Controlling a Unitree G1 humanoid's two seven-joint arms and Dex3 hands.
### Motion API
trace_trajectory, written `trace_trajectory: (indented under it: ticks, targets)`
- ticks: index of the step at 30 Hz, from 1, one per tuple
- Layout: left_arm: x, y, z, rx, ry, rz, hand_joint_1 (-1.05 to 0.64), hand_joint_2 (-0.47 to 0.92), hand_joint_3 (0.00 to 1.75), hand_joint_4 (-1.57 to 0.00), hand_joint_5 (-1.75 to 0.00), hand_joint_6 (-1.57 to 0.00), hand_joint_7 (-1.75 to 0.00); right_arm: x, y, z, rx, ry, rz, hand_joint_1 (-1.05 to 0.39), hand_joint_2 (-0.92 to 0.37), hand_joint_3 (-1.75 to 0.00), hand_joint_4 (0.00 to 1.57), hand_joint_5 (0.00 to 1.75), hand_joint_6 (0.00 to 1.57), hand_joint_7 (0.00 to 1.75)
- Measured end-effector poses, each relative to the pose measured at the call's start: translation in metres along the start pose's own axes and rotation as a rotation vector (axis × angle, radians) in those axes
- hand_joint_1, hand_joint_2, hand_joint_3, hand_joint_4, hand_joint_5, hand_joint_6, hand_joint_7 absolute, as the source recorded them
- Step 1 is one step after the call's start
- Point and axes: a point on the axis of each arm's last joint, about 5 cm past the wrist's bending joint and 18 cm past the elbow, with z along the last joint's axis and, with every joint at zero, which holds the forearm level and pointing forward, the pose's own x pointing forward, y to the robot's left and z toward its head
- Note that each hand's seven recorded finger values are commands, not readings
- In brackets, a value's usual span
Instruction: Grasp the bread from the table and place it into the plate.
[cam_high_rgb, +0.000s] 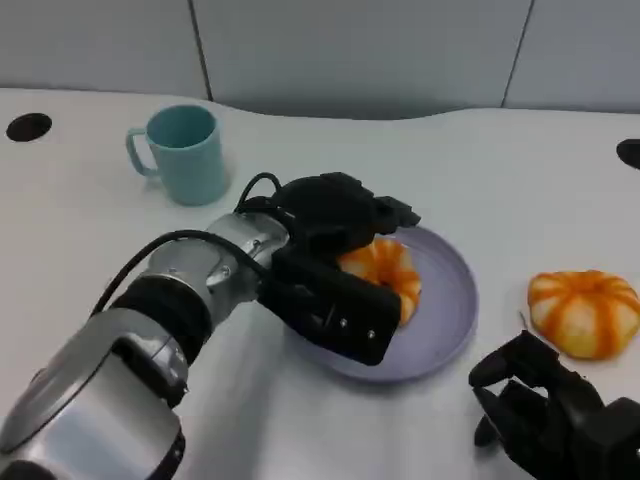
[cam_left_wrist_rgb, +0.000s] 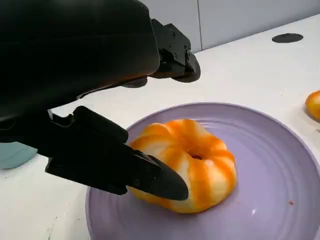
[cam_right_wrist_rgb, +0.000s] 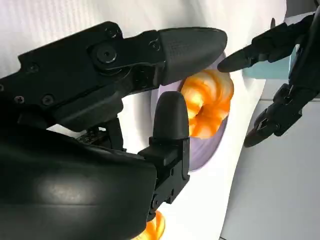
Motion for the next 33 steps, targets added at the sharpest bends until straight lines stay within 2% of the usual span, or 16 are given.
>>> trace_trajectory:
  ticks: [6, 9, 12, 23, 26, 27, 28, 29, 30, 31, 32, 33]
  targets:
    - [-0.018, 0.009, -0.017, -0.172, -0.05, 0.122, -0.67, 0.91, 0.01, -0.03, -0.24, -0.15, -0.1, 0.0, -0.0003, 0.0, -0.005, -0.002, -0.002, -0.28, -0.92, -0.32, 0.58, 1.75, 0.34, 1.75]
    - [-0.036, -0.001, -0.03, -0.322, -0.079, 0.192, -0.67, 0.9, 0.0, -0.03, -0.25, -0.16, -0.08, 0.0, -0.0014, 0.0, -0.009, -0.002, -0.006, -0.28, -0.92, -0.33, 0.57, 1.75, 0.34, 1.75]
    - [-0.045, -0.01, -0.036, -0.368, -0.06, 0.181, -0.67, 0.9, 0.0, -0.03, -0.25, -0.17, -0.07, 0.0, -0.0018, 0.0, -0.01, -0.004, -0.008, -0.28, -0.92, -0.33, 0.57, 1.75, 0.34, 1.75]
    - [-0.045, -0.004, -0.034, -0.368, -0.086, 0.196, -0.67, 0.9, 0.0, -0.03, -0.25, -0.19, -0.04, 0.0, -0.0018, 0.0, -0.01, -0.004, -0.007, -0.28, -0.92, -0.33, 0.57, 1.75, 0.34, 1.75]
    - [-0.047, -0.004, -0.035, -0.412, -0.093, 0.21, -0.67, 0.92, 0.08, -0.1, -0.3, -0.25, -0.06, 0.001, -0.0014, 0.001, -0.009, -0.005, -0.005, -0.28, -0.92, -0.33, 0.59, 1.75, 0.36, 1.75]
    - [-0.051, -0.007, -0.035, -0.5, -0.113, 0.252, -0.65, 0.92, 0.12, -0.23, -0.39, -0.34, -0.11, 0.001, -0.0013, 0.001, -0.008, -0.006, -0.004, -0.28, -0.92, -0.32, 0.59, 1.75, 0.36, 1.75]
    - [-0.056, -0.011, -0.036, -0.592, -0.143, 0.295, -0.59, 0.92, 0.22, -0.3, -0.91, -0.47, -0.31, 0.001, -0.0015, 0.001, -0.007, -0.005, -0.005, -0.29, -0.92, -0.32, 0.6, 1.75, 0.37, 1.75]
    - [-0.062, -0.016, -0.036, -0.674, -0.163, 0.334, -0.57, 0.92, 0.26, -0.29, -1.25, -0.47, -0.53, 0.001, -0.0015, 0.001, -0.007, -0.005, -0.004, -0.29, -0.92, -0.32, 0.61, 1.75, 0.37, 1.75]
    - [-0.068, -0.024, -0.035, -0.773, -0.171, 0.383, -0.56, 0.92, 0.27, -0.29, -1.48, -0.45, -0.83, 0.001, -0.0013, 0.001, -0.007, -0.004, -0.004, -0.29, -0.92, -0.32, 0.6, 1.75, 0.37, 1.75]
    - [-0.076, -0.035, -0.035, -0.878, -0.167, 0.427, -0.56, 0.92, 0.28, -0.29, -1.57, -0.44, -0.94, 0.001, -0.001, 0.001, -0.006, -0.004, -0.003, -0.3, -0.92, -0.32, 0.6, 1.75, 0.37, 1.75]
    - [-0.086, -0.048, -0.035, -0.995, -0.153, 0.472, -0.53, 0.92, 0.28, -0.27, -1.65, -0.38, -1.13, 0.001, -0.0005, 0.001, -0.005, -0.005, 0.0, -0.3, -0.92, -0.31, 0.6, 1.75, 0.37, 1.75]
    - [-0.097, -0.063, -0.034, -1.109, -0.131, 0.511, -0.53, 0.92, 0.28, -0.26, -1.69, -0.36, -1.22, 0.001, -0.0003, 0.001, -0.005, -0.004, 0.0, -0.3, -0.92, -0.31, 0.6, 1.75, 0.37, 1.75]
